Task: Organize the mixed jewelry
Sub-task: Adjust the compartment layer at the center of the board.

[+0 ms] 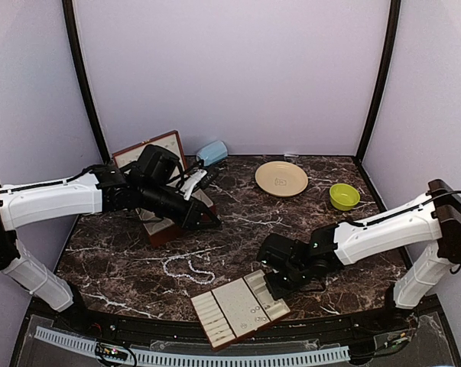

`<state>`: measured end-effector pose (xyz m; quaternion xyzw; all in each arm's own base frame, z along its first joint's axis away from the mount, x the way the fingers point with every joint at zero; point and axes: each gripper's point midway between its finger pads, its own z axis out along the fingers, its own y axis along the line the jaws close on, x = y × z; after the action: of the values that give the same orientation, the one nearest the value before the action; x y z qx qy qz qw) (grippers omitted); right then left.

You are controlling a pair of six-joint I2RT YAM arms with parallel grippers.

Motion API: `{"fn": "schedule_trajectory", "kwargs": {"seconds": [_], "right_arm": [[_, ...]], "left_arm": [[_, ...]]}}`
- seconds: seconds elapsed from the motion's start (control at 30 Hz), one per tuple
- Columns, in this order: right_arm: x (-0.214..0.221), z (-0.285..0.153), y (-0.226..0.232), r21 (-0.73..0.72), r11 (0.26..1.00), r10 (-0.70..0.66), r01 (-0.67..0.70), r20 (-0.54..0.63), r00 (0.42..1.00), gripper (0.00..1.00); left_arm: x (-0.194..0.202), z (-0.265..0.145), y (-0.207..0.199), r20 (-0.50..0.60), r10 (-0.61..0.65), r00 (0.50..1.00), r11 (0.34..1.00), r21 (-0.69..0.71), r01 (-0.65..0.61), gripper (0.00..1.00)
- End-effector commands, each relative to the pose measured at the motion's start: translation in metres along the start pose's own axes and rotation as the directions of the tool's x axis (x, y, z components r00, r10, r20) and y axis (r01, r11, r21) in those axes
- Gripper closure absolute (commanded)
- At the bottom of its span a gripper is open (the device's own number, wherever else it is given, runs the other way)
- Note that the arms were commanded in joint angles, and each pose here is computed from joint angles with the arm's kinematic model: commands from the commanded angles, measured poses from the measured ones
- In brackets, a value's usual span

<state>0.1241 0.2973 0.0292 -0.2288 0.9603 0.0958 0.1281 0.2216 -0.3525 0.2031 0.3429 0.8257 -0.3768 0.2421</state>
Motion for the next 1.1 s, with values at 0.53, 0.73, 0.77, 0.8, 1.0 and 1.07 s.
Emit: {"fn": "schedule_trajectory", "kwargs": {"seconds": [0.53, 0.73, 0.77, 0.8, 1.0, 1.07], "right_arm": [[-0.057, 0.017, 0.001, 0.046, 0.991, 0.119, -0.124, 0.092, 0.989, 1.00], [-0.080, 0.026, 0.005, 0.030, 0.992, 0.119, -0.124, 0.122, 0.985, 1.00], [-0.083, 0.027, 0.006, 0.027, 0.992, 0.117, -0.122, 0.126, 0.985, 1.00], [-0.086, 0.028, 0.008, 0.023, 0.993, 0.115, -0.119, 0.131, 0.985, 1.00], [-0.096, 0.031, 0.009, 0.038, 0.993, 0.101, -0.109, 0.159, 0.982, 1.00], [-0.097, 0.030, 0.012, 0.025, 0.995, 0.095, -0.100, 0.163, 0.982, 1.00]], "left_arm": [[0.040, -0.008, -0.001, -0.116, -0.059, 0.991, 0.998, 0.031, 0.063, 0.90], [0.058, -0.008, -0.001, -0.167, -0.104, 0.981, 0.993, 0.040, 0.112, 0.90], [0.059, -0.008, -0.001, -0.170, -0.110, 0.979, 0.992, 0.040, 0.118, 0.90], [0.061, -0.008, 0.000, -0.173, -0.114, 0.978, 0.992, 0.036, 0.122, 0.90], [0.065, -0.008, 0.002, -0.174, -0.133, 0.976, 0.990, 0.026, 0.139, 0.90], [0.067, -0.008, 0.003, -0.181, -0.139, 0.974, 0.989, 0.018, 0.144, 0.90]]}}
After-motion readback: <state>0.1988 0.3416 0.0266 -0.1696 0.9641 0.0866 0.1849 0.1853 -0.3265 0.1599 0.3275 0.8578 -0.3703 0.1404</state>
